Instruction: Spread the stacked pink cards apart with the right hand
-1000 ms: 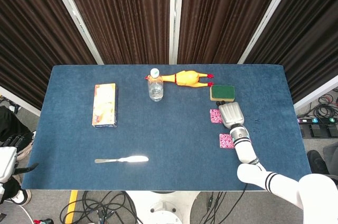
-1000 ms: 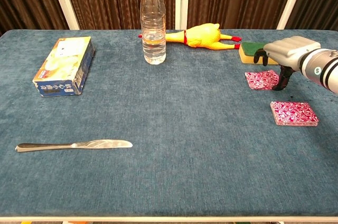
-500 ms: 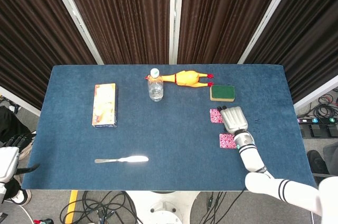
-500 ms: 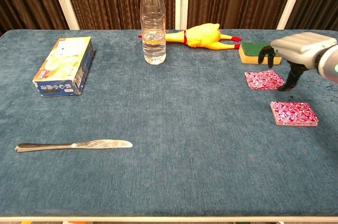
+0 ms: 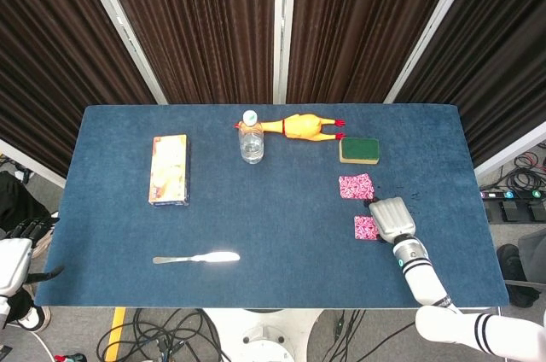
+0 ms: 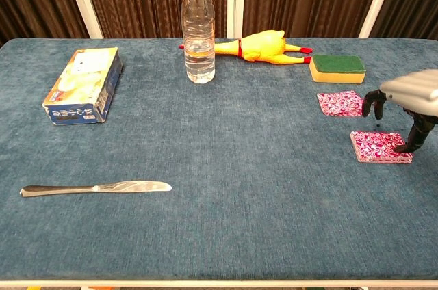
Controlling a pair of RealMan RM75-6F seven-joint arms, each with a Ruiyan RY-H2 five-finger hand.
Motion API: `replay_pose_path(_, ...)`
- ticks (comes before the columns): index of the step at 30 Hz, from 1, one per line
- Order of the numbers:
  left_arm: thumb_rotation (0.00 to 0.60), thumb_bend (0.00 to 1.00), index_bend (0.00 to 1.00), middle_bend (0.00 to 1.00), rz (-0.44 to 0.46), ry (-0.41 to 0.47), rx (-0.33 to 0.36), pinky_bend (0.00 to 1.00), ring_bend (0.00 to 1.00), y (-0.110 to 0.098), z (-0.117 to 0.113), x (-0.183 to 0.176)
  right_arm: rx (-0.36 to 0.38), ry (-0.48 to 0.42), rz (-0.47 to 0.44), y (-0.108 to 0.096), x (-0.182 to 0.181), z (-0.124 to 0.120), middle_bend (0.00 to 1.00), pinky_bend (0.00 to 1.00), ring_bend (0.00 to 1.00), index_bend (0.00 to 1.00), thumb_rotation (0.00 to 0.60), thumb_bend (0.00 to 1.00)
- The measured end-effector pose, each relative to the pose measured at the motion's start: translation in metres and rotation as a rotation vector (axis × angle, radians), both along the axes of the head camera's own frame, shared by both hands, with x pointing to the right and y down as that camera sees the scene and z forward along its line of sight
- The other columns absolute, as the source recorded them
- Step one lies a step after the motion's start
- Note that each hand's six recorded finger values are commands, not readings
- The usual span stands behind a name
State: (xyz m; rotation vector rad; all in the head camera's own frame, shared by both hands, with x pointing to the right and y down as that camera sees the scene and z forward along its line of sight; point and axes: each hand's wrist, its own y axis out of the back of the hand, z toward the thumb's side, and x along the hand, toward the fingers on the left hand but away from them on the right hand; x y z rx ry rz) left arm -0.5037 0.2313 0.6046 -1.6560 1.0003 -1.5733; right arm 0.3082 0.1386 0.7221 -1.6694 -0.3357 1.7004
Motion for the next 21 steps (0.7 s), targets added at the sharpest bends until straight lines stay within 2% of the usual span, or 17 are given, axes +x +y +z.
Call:
replay_pose_path(5, 0.600, 0.01, 0.21, 0.20, 0.001, -0.004, 0.002, 0.34, 0.15, -0.0004, -0.0010, -0.0002, -0.022, 0.002, 0.000, 0.0050, 0.0048, 0.0050, 0.31, 0.96, 0.87, 0.28, 0.600, 0.06)
replay_pose_path(21, 0.600, 0.01, 0.21, 0.20, -0.004, -0.011, -0.006, 0.34, 0.15, 0.0021, -0.0001, -0.0041, -0.013, -0.003, -0.016, 0.0103, -0.0024, 0.0109, 0.32, 0.96, 0.87, 0.29, 0.600, 0.06)
